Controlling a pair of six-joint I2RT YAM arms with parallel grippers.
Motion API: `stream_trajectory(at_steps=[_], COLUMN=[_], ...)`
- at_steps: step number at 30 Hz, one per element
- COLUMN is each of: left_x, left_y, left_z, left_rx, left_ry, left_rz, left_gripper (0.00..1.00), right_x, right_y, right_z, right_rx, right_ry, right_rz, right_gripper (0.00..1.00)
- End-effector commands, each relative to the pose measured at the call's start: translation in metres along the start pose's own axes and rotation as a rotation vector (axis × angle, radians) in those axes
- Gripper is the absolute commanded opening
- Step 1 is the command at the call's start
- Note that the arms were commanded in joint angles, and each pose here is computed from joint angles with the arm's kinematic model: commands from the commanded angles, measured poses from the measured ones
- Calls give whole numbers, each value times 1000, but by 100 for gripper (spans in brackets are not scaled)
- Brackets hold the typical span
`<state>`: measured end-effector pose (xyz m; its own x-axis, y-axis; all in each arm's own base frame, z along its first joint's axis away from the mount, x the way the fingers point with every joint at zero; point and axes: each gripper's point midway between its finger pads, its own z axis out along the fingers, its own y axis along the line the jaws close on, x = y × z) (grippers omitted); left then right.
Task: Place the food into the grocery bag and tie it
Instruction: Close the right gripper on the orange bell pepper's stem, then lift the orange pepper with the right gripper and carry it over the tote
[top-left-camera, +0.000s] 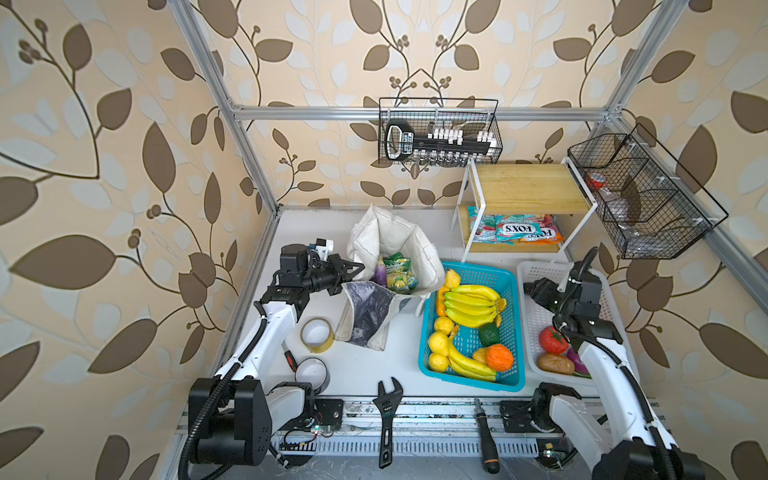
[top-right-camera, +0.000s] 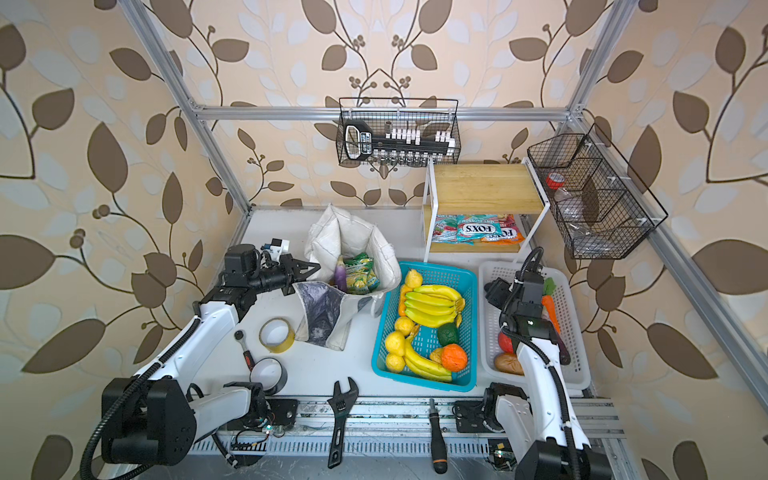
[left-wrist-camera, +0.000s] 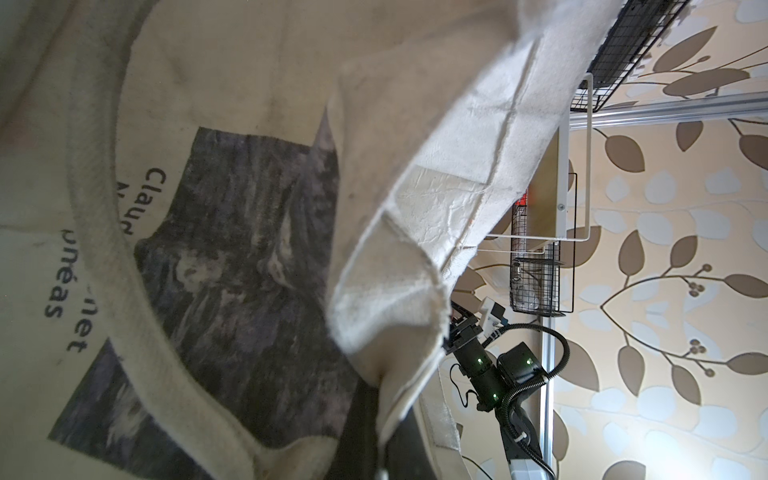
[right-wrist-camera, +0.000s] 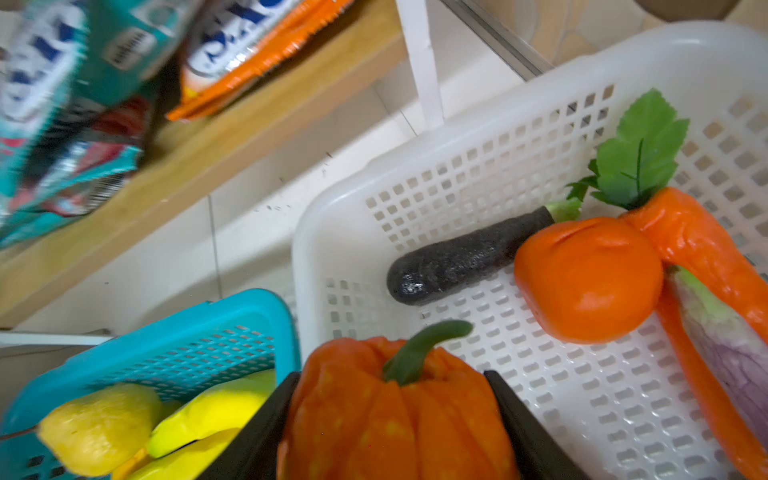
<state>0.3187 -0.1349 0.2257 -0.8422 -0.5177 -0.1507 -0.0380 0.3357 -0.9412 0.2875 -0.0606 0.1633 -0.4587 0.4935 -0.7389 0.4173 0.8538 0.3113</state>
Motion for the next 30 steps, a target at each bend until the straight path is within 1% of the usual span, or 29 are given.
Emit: stream_trajectory(at_steps=[1,6,10,15,18,24,30], left_x=[-8,-8,-8,-9,-9,-9,-8], left_y=[-10,-8,-11,-12,-11,-13,-14], left_z=[-3,-2,-3,-4,-3,-2,-2], left_rx=[7,3,8,8,12,23,24], left_ry=[-21,-17,-17,-31,-29,-21,-10], left_rz=[50,49,52,57,53,49,53], left_gripper=[0,0,0,0,0,0,0], right_x=[-1,-11,-17,-28,-33,-25,12], right_y=[19,38,59,103,131,210,305], right_z=[-13,-35,-55,-89,-107,-137,-148], right_rx=[-102,-189,-280,-450,-494,-636,-789], right_ry=[4,-16,-27,-98,-128,-140,-68], right_rz=[-4,-8,12,36,6,-79,-166], right_gripper=[64,64,64,64,64,64,64])
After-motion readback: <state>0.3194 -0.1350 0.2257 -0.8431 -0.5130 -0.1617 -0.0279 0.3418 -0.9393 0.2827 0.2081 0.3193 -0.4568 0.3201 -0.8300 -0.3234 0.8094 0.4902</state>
